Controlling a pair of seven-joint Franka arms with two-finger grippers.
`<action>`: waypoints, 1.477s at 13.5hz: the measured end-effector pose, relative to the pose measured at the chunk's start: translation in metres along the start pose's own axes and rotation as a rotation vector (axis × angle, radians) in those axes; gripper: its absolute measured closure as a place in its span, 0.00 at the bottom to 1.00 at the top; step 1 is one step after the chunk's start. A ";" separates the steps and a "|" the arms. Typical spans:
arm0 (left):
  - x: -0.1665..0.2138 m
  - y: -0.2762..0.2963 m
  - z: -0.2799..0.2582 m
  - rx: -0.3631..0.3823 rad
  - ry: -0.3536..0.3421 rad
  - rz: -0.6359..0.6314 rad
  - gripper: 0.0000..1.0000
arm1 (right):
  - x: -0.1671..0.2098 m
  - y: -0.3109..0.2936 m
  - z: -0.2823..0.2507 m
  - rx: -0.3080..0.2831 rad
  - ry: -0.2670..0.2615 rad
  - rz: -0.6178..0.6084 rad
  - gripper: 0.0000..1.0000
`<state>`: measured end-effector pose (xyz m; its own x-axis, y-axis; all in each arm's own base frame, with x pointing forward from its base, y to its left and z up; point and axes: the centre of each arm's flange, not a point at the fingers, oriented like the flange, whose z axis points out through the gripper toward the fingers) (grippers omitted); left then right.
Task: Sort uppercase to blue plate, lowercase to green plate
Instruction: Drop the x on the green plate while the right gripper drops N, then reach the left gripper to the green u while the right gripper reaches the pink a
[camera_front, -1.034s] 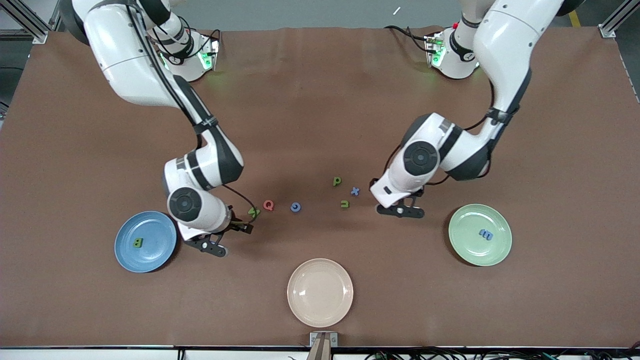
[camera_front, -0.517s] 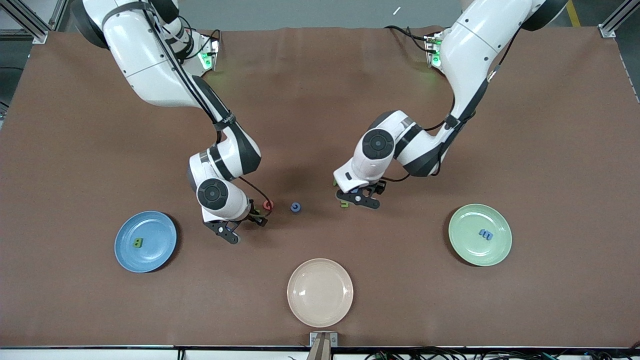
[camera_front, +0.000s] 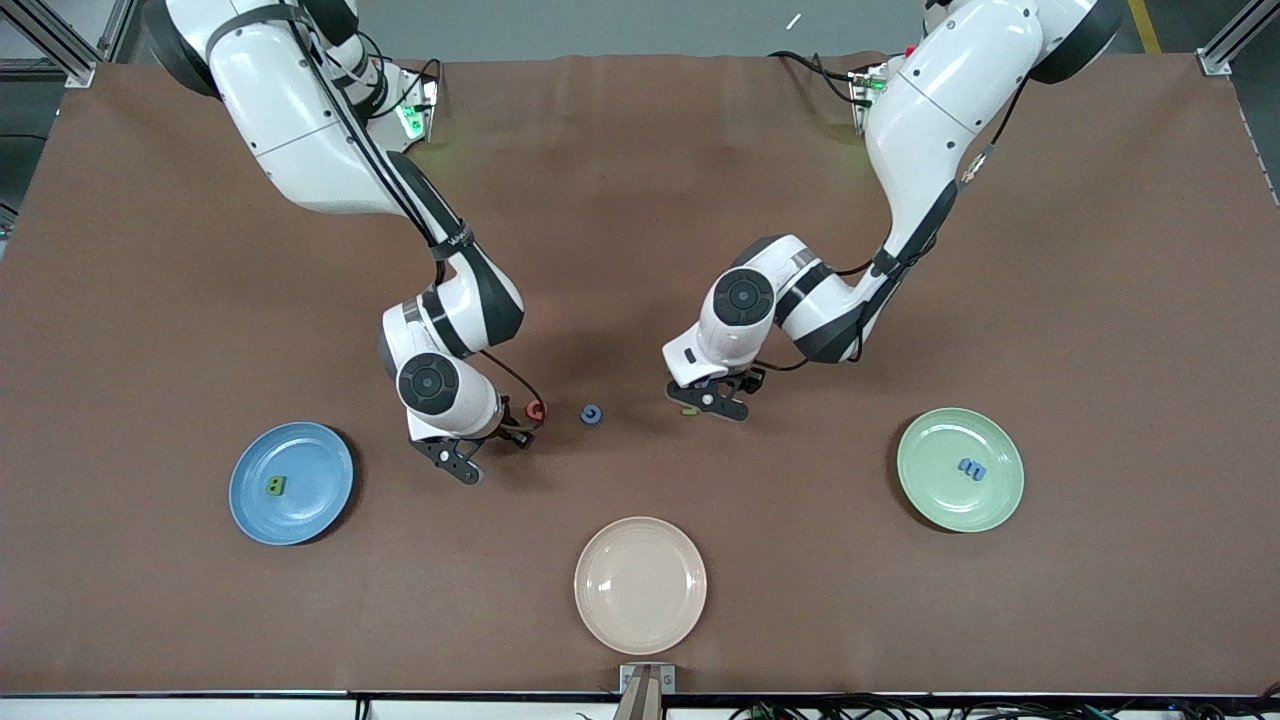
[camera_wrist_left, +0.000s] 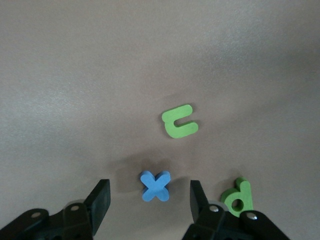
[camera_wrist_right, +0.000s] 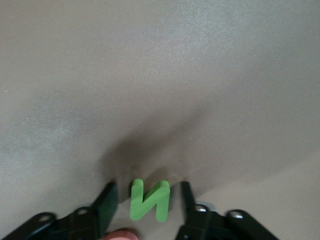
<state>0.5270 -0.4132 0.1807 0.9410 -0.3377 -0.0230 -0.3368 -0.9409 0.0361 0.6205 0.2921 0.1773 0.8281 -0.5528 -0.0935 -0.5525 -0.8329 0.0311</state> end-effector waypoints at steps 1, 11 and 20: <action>-0.001 0.000 0.003 0.000 -0.005 -0.003 0.30 | -0.001 -0.001 -0.001 0.002 0.001 0.001 0.63; 0.005 -0.011 0.003 0.005 0.001 -0.037 0.74 | 0.117 0.068 -0.064 -0.027 -0.011 -0.207 0.67; 0.050 -0.245 -0.092 0.076 0.119 -0.240 0.74 | 0.227 0.182 -0.072 -0.101 0.082 -0.555 0.51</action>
<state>0.6594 -0.1970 0.2625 0.9900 -0.1037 0.0953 -0.1012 -0.9944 -0.0313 0.7150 0.0134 0.2336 0.9986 -0.0284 -0.0452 -0.0240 -0.9952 0.0947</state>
